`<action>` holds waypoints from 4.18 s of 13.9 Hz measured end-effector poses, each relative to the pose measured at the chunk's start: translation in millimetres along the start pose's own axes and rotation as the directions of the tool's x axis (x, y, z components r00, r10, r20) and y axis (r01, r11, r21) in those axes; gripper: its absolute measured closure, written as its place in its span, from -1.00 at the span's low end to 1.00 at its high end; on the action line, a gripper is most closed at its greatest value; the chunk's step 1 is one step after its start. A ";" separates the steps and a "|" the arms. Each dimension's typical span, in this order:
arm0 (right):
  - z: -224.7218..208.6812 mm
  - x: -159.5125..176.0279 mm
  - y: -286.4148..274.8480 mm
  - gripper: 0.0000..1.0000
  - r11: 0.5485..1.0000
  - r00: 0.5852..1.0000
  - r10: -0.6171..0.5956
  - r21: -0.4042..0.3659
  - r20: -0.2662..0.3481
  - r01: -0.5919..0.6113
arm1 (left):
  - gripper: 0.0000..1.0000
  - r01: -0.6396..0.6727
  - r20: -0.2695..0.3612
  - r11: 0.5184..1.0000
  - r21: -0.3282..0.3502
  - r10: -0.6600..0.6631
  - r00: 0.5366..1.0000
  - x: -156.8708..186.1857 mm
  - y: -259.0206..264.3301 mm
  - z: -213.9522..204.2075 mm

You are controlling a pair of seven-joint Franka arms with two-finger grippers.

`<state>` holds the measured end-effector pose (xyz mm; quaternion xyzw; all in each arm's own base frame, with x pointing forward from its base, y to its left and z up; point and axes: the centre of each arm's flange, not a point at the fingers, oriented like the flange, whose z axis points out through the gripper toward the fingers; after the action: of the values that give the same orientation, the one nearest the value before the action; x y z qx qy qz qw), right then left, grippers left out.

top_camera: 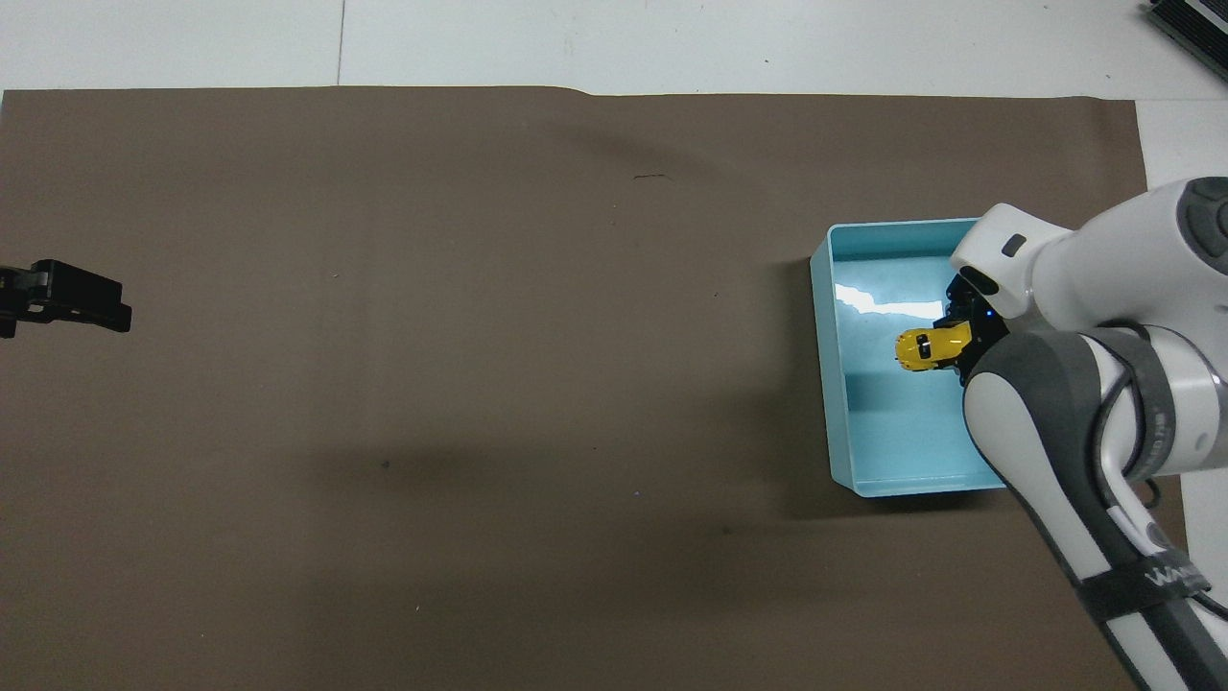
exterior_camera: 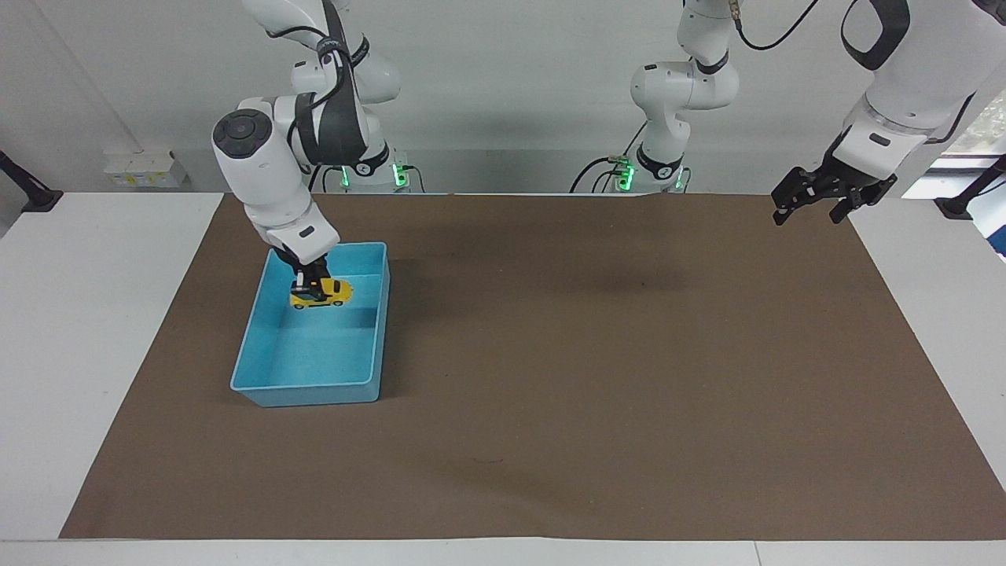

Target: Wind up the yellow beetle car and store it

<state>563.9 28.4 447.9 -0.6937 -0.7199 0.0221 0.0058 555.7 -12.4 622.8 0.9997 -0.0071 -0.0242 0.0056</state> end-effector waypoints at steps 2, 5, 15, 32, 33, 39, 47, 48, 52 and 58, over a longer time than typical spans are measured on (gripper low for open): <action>6.9 -11.1 -6.3 0.16 1.000 1.000 -0.002 0.002 -0.001 0.002 | -1.00 0.000 0.000 1.000 0.000 0.000 1.000 0.0 0.0 0.0; 25.6 -12.9 -10.9 0.16 1.000 1.000 -0.004 -0.013 -0.002 0.004 | -1.00 0.000 0.000 1.000 0.000 0.000 1.000 0.0 0.0 0.0; 73.2 -11.1 -17.2 0.16 0.999 1.000 -0.007 -0.039 -0.003 0.007 | -1.00 0.000 0.000 1.000 0.000 0.000 1.000 0.0 0.0 0.0; 114.6 -9.1 -21.4 -0.51 0.998 0.999 0.035 -0.061 -0.007 -0.035 | -1.00 0.000 0.000 1.000 0.000 0.000 1.000 0.0 0.0 0.0; 111.7 -8.8 -19.6 -0.75 0.997 0.999 0.046 -0.067 -0.008 -0.047 | -1.00 0.000 0.000 1.000 0.000 0.000 1.000 0.0 0.0 0.0; 35.2 -2.5 0.6 -1.00 0.975 0.975 0.221 -0.023 -0.009 -0.222 | -1.00 0.000 0.000 1.000 0.000 0.000 1.000 0.0 0.0 0.0; -92.5 -0.5 -2.4 -1.00 0.807 0.809 0.587 -0.043 -0.034 -0.588 | -1.00 0.000 0.000 1.000 0.000 0.000 1.000 0.0 0.0 0.0; -102.2 -4.4 -2.5 -1.00 0.768 0.770 0.637 -0.052 -0.046 -0.638 | -1.00 0.000 0.000 1.000 0.000 0.000 1.000 0.0 0.0 0.0; -124.0 -9.4 -4.0 -1.00 0.500 0.502 0.863 -0.035 -0.065 -0.865 | -1.00 0.000 0.000 1.000 0.000 0.000 1.000 0.0 0.0 0.0; -159.7 -9.5 -7.2 -1.00 0.065 0.065 0.993 -0.004 -0.094 -0.998 | -1.00 0.000 0.000 1.000 0.000 0.000 1.000 0.0 0.0 0.0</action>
<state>563.3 22.4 608.0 -0.9982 -0.0516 -0.0272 -0.0106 555.7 -12.4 622.8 0.9997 -0.0071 -0.0244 0.0055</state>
